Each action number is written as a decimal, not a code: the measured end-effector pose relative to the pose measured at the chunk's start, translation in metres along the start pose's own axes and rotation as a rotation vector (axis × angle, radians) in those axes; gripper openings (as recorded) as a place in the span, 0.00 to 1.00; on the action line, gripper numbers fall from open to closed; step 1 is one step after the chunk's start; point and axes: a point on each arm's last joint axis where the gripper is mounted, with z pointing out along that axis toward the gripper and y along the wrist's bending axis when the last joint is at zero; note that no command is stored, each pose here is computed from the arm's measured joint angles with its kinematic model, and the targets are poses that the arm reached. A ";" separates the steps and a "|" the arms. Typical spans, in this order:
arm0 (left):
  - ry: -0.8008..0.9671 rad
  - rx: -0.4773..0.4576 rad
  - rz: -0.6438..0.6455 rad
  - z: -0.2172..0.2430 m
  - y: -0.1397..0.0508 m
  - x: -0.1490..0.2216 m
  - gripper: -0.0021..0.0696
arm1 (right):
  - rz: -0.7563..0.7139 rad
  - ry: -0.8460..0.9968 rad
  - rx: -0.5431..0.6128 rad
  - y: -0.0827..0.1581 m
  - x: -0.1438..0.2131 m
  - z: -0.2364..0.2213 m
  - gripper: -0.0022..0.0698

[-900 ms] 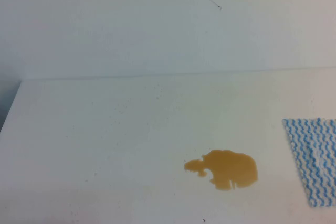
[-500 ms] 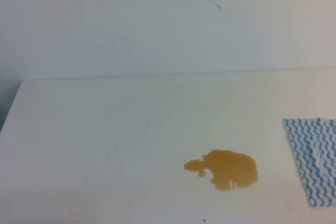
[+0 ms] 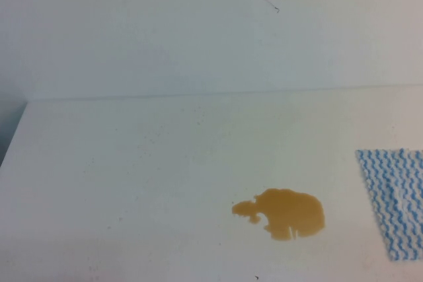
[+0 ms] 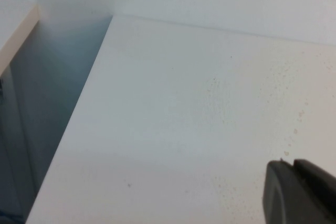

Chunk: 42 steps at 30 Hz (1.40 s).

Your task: Wipe the table

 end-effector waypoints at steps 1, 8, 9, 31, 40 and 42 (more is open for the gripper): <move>0.000 0.000 0.000 0.000 0.000 0.000 0.03 | 0.000 0.000 0.000 0.000 0.000 0.000 0.02; 0.000 0.000 -0.001 0.000 0.000 0.000 0.03 | -0.052 -0.005 0.017 -0.002 0.000 0.000 0.02; 0.000 0.000 -0.001 0.000 0.000 0.000 0.03 | -0.073 -0.006 0.023 -0.002 -0.001 0.000 0.02; 0.000 0.000 -0.001 0.000 0.000 0.000 0.03 | -0.356 -0.590 -0.157 0.022 -0.047 -0.016 0.02; 0.000 0.000 -0.001 0.000 0.000 0.000 0.03 | -0.320 -0.769 -0.236 0.029 -0.058 -0.028 0.02; 0.000 0.000 -0.001 0.000 0.000 0.000 0.03 | -0.236 -0.768 -0.228 0.026 -0.060 -0.027 0.02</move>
